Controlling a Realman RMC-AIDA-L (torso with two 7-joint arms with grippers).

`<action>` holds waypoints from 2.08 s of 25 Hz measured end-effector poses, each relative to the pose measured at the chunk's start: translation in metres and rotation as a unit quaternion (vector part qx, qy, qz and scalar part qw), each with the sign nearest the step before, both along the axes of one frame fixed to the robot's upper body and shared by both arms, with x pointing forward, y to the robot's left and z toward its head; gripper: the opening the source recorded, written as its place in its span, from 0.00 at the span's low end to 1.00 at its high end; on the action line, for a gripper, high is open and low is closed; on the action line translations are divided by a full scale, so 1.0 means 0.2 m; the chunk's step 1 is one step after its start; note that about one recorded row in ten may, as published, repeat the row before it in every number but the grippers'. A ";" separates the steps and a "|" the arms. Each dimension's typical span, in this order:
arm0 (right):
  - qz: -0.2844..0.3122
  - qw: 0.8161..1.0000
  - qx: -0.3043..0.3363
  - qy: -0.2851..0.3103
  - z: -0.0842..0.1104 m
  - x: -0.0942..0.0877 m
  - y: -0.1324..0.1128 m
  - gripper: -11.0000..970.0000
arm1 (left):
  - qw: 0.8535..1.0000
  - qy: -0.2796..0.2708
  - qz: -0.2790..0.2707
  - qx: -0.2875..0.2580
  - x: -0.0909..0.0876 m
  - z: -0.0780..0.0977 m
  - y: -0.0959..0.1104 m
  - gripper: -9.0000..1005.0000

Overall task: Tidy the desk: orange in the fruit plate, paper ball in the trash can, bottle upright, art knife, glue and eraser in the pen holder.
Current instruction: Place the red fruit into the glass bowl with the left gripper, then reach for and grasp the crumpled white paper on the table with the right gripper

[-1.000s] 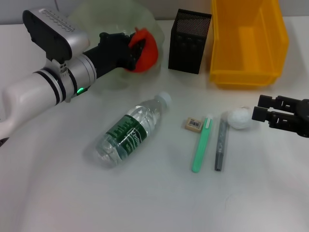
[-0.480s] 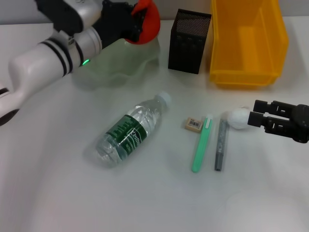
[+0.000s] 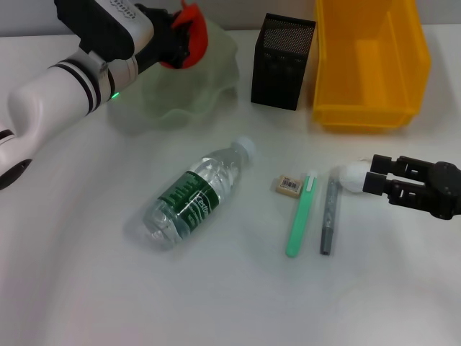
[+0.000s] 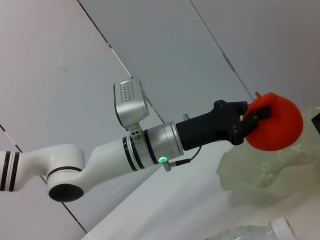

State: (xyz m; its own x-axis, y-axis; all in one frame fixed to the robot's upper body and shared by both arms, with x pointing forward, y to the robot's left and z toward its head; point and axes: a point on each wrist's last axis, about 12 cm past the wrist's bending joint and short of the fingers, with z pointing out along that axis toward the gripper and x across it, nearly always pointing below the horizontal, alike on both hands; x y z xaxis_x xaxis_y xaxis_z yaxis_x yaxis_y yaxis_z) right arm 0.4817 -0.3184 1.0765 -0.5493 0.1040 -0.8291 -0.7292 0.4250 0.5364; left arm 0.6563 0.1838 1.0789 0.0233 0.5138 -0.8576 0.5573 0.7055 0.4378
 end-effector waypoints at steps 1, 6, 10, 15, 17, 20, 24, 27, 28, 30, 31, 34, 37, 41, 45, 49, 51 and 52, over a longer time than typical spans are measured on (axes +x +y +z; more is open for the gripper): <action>0.000 1.000 0.000 0.000 0.00 0.00 0.00 0.74 | 1.000 0.001 -0.001 0.004 0.00 0.00 0.00 0.11; 0.001 1.000 0.001 0.000 0.00 0.00 0.00 0.74 | 1.000 0.001 -0.006 0.012 -0.01 -0.02 -0.01 0.14; 0.004 1.000 0.004 0.001 0.00 -0.01 0.00 0.74 | 1.000 0.003 -0.003 0.008 -0.02 -0.03 -0.01 0.17; 0.021 1.000 0.012 -0.008 0.03 -0.03 -0.01 0.74 | 1.000 0.001 0.013 0.001 -0.03 -0.04 0.01 0.32; 0.032 0.999 0.016 -0.011 0.06 -0.04 -0.03 0.74 | 1.000 0.000 0.023 -0.003 -0.04 -0.05 0.01 0.41; 0.040 0.999 0.022 -0.015 0.10 -0.05 -0.06 0.74 | 0.999 0.001 0.032 -0.013 -0.05 -0.06 0.01 0.53; 0.054 0.998 -0.003 -0.017 0.29 -0.05 -0.16 0.74 | 0.999 0.002 0.033 -0.035 -0.07 -0.06 0.01 0.66; 0.037 0.998 -0.060 0.001 0.43 -0.03 -0.21 0.75 | 0.996 0.001 0.017 -0.085 -0.11 -0.07 0.00 0.72; 0.037 0.998 -0.060 0.001 0.43 -0.03 -0.21 0.75 | 0.996 0.001 0.017 -0.085 -0.11 -0.07 0.00 0.74; 0.012 0.994 -0.101 0.032 0.52 0.00 -0.22 0.75 | 0.996 0.001 0.017 -0.085 -0.11 -0.07 0.00 0.79; -0.002 0.991 -0.121 0.053 0.55 0.02 -0.23 0.75 | 0.981 0.053 -0.033 -0.184 -0.18 -0.07 0.01 0.81; -0.054 0.961 -0.233 0.137 0.58 0.17 -0.20 0.75 | 0.962 0.107 -0.081 -0.239 -0.24 -0.05 0.05 0.81; -0.051 0.945 -0.272 0.174 0.50 0.28 -0.14 0.75 | 0.947 0.144 -0.113 -0.266 -0.28 -0.04 0.08 0.81; -0.043 0.930 -0.310 0.193 0.39 0.39 -0.05 0.75 | 0.922 0.178 -0.175 -0.297 -0.37 0.00 0.15 0.81; -0.046 0.924 -0.333 0.182 0.34 0.45 0.00 0.75 | 0.903 0.174 -0.219 -0.327 -0.48 0.03 0.22 0.81; -0.051 0.920 -0.349 0.169 0.27 0.50 0.08 0.75 | 0.880 0.172 -0.263 -0.355 -0.62 0.04 0.31 0.81; -0.039 0.923 -0.346 0.165 0.24 0.52 0.14 0.75 | 0.876 0.173 -0.273 -0.359 -0.66 0.04 0.33 0.81; -0.039 0.923 -0.346 0.165 0.24 0.52 0.14 0.75 | 0.872 0.176 -0.281 -0.361 -0.70 0.03 0.34 0.81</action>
